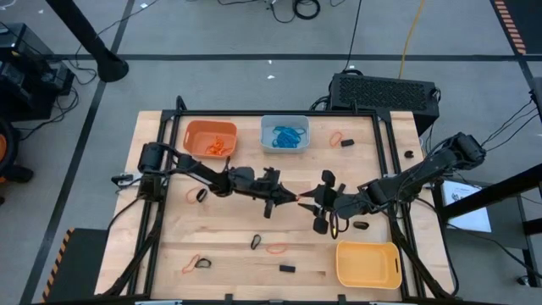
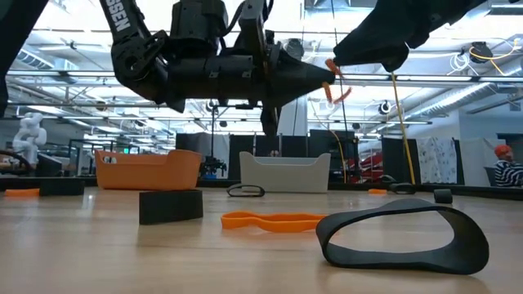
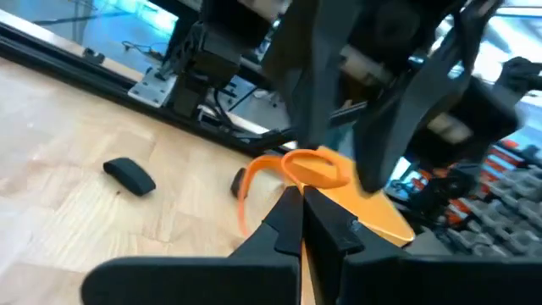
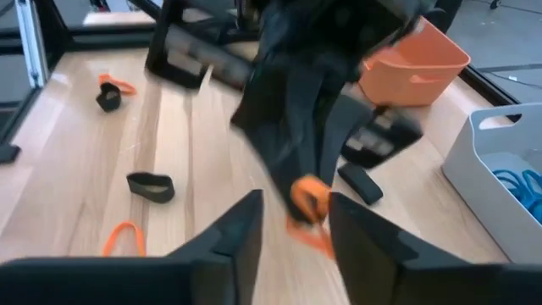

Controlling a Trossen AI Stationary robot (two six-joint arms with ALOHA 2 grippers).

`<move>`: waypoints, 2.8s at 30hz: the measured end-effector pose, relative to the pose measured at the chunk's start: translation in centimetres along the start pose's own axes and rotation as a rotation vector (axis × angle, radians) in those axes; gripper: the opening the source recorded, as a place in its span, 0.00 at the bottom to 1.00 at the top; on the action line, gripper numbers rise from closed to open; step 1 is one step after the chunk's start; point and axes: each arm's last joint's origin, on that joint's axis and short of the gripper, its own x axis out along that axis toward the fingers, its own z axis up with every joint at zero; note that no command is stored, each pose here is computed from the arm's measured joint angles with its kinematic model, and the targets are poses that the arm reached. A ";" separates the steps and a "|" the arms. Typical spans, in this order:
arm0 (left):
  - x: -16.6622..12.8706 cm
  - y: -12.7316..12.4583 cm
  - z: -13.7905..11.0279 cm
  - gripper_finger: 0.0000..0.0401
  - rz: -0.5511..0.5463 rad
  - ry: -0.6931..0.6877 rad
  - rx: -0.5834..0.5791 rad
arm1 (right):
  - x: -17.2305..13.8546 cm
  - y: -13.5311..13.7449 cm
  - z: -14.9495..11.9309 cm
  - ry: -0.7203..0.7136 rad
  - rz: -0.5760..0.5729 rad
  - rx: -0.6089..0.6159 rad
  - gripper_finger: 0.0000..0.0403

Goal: Sort rubber bands into baskets
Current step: Put the orange rubberband into the orange bin

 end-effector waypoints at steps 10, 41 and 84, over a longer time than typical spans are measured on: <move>-5.2 0.2 6.4 0.00 0.222 0.190 0.095 | -0.2 -0.1 -0.3 0.039 0.022 -0.016 0.49; -23.4 4.1 8.0 0.03 1.309 0.716 0.117 | -0.2 -0.1 -0.3 0.048 0.032 -0.023 0.50; -22.7 2.9 9.9 0.42 1.268 0.704 0.119 | -0.2 -0.1 -0.2 0.035 0.034 -0.039 0.50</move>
